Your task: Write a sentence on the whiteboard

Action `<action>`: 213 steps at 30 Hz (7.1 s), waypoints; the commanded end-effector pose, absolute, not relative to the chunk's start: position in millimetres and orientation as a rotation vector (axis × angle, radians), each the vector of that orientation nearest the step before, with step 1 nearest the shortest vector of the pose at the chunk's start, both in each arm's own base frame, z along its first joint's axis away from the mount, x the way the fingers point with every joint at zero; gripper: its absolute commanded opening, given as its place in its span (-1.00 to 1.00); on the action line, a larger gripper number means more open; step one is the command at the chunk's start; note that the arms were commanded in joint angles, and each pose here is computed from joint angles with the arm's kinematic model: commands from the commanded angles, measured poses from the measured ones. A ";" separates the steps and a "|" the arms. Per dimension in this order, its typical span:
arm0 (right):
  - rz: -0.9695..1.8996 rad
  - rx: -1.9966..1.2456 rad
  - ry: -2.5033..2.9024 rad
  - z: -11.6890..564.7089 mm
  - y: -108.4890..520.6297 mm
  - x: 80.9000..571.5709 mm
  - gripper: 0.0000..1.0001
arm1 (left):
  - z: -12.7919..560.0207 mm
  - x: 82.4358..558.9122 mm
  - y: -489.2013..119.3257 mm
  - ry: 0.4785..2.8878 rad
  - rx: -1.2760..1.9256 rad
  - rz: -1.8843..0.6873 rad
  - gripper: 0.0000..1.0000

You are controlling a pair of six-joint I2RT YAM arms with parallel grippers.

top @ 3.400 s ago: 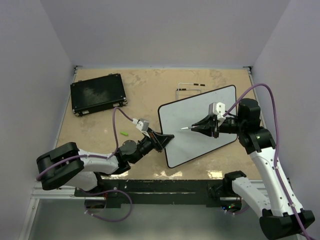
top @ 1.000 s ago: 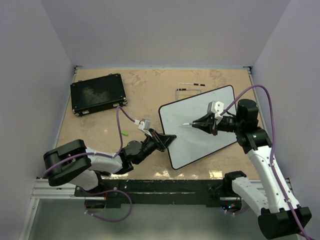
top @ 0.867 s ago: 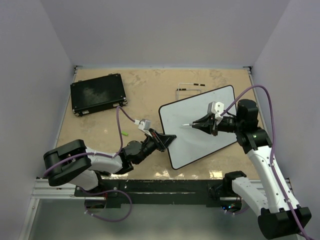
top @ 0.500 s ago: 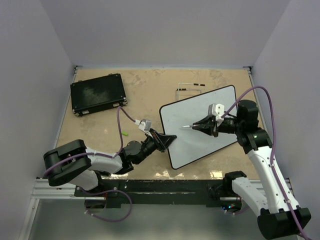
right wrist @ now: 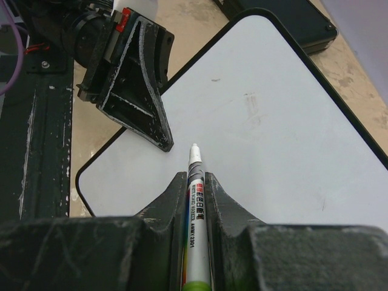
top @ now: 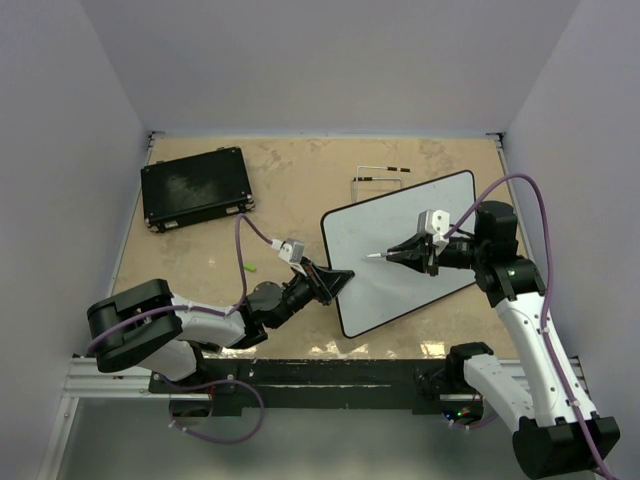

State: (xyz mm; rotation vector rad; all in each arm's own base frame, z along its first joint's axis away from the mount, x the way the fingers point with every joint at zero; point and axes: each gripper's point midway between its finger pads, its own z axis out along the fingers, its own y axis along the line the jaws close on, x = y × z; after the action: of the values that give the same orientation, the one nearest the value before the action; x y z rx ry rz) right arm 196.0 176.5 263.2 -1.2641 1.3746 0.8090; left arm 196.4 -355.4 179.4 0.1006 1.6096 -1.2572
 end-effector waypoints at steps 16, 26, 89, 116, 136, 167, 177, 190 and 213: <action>0.801 -1.277 1.336 269.1 175.5 192.6 -1.00 | 179.9 193.0 -362.7 1.581 0.208 -1.213 -1.00; 0.800 -1.275 1.340 268.1 175.1 193.3 -1.00 | 180.5 193.1 -363.0 1.579 0.207 -1.214 -1.00; 0.784 -1.290 1.251 323.4 201.5 215.8 -1.00 | 180.3 195.7 -370.2 1.608 0.178 -1.236 -1.00; 0.848 -1.230 1.308 310.2 206.0 219.3 -1.00 | 185.6 192.9 -370.2 1.580 0.162 -1.278 -1.00; 0.864 -1.244 1.313 304.7 206.0 213.9 -1.00 | 188.0 192.2 -367.1 1.577 0.153 -1.281 -1.00; 0.715 -1.085 1.458 293.1 201.5 248.3 -1.00 | 192.7 196.3 -370.0 1.577 0.078 -1.323 -1.00; 0.712 -1.075 1.485 285.6 201.9 255.5 -1.00 | 193.8 195.9 -371.1 1.573 0.106 -1.313 -1.00; 0.743 -1.068 1.499 281.4 206.0 260.5 -1.00 | 196.0 195.2 -376.8 1.561 0.141 -1.314 -1.00; 0.785 -1.163 1.541 261.9 206.8 248.2 -1.00 | 192.2 196.7 -374.0 1.575 0.136 -1.296 -1.00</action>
State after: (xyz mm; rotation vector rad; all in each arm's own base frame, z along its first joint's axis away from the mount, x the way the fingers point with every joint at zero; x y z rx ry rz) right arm 248.2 209.4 265.2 -1.1349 1.5255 0.8184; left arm 201.4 -368.7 173.4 0.0439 1.6478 -1.2970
